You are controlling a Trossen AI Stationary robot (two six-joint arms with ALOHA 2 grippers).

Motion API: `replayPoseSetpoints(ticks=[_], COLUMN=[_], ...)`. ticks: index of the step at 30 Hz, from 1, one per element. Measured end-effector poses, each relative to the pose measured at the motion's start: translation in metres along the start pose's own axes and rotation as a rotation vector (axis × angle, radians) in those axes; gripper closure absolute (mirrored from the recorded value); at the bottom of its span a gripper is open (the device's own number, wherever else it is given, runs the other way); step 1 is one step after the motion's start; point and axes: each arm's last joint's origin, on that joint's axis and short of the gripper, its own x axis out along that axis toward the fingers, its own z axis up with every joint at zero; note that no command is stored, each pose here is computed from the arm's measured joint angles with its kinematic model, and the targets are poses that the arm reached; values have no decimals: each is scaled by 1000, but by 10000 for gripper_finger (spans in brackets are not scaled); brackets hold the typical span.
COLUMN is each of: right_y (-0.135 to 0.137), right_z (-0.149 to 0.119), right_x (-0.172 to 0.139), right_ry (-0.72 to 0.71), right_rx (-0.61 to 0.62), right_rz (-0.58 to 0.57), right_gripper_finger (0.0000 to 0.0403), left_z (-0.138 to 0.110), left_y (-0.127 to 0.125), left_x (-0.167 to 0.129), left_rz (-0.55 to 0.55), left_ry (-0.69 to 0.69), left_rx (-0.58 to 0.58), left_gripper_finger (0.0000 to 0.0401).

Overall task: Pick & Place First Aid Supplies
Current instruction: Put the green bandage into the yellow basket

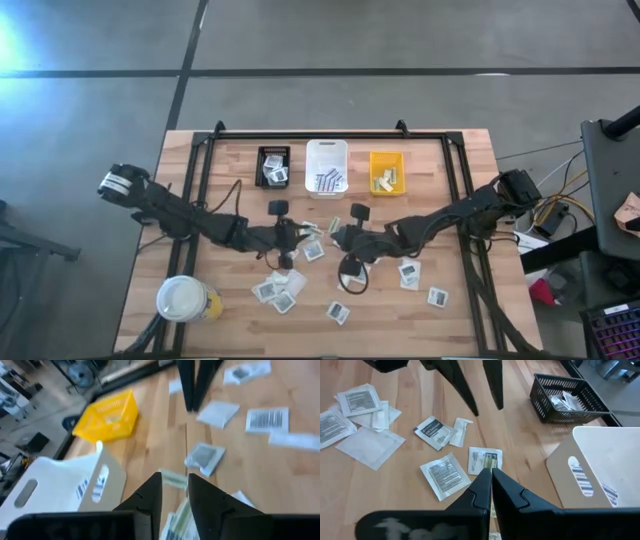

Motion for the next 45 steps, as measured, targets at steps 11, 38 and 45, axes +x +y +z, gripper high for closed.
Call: replayPoseSetpoints(ticks=[11,38,45], right_y=[-6,-15,-15], right_z=[-1,0,0], right_x=[-6,-22,-22], right_ry=[35,74,75], right_rx=[-11,-8,6], right_rz=[-35,-44,-42], right_gripper_finger=[323,323,312], left_z=[-15,2,4], left_y=[20,44,42], left_x=[12,45,62], left_rz=[17,-76,-57], left_ry=[152,411,522], left_rx=[-426,-740,-694], left_gripper_finger=[250,252,252])
